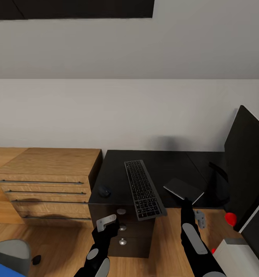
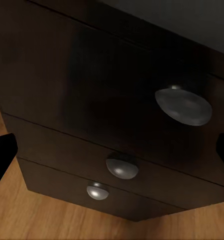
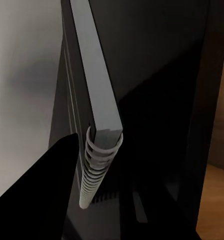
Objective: In the bedroom, organize the workspace by keeping the computer under the desk, ensuring the monitor is on the desk, placing the keyboard on the desk next to the monitor, placing the mouse on the desk next to the keyboard, moving the folder from the swivel chair onto the desk next to the mouse, stacking the notebook on top of the folder with the pen on top of the notebook, and positioning the swivel chair next to the desk.
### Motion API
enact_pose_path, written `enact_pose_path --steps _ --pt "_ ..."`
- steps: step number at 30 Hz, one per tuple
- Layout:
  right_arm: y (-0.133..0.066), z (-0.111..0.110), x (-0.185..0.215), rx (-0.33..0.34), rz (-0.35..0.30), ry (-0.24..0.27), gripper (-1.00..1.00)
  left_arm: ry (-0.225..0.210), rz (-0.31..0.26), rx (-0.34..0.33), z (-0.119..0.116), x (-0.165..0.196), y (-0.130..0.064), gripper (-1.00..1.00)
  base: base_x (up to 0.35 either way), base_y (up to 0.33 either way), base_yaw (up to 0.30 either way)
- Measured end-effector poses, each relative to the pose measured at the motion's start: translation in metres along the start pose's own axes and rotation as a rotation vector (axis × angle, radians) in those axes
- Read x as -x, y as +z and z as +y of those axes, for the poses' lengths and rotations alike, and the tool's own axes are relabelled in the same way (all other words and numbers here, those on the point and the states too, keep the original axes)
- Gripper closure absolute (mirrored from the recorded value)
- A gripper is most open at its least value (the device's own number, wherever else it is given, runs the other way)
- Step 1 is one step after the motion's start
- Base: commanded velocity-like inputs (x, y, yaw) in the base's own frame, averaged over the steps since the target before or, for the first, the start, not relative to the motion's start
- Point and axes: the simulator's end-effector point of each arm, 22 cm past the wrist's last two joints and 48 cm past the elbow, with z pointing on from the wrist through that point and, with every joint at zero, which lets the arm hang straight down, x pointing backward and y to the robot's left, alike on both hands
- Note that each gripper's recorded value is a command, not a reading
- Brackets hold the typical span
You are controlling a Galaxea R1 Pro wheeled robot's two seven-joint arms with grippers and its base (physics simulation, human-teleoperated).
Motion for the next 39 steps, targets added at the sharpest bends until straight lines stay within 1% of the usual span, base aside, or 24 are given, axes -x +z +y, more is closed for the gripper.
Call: enact_pose_path --steps 6,13,22,23,24,39 --pt "0.0001 0.0002 -0.0002 0.0 0.0 0.0 1.0 0.0 0.0 0.0 0.0001 0.0 0.0001 -1.0 -0.01 0.0 0.0" --pt "0.0004 0.0 0.0 0.0 0.0 -0.002 1.0 0.0 0.002 0.001 0.0004 -0.0007 0.0003 -1.0 -0.169 0.0 0.0" --pt "-0.0001 0.0001 -0.0001 0.0 -0.001 -0.001 1.0 -0.001 0.002 0.001 0.0004 -0.0008 0.0001 -1.0 -0.034 0.0 0.0" --pt "-0.0001 0.0001 -0.0001 0.0 -0.001 -0.001 -1.0 -0.001 0.002 0.001 0.0005 -0.0008 0.0001 -1.0 -0.002 0.0 0.0" --pt "-0.0005 -0.009 -0.0018 -0.023 0.002 0.008 -1.0 0.0 0.002 0.001 0.0006 -0.0008 0.0002 -1.0 -0.001 0.0 0.0" --pt "-0.0002 -0.0084 -0.0012 -0.02 0.003 0.008 -1.0 0.0 0.002 0.001 0.0006 -0.0008 0.0002 -1.0 0.0 0.0 0.0"
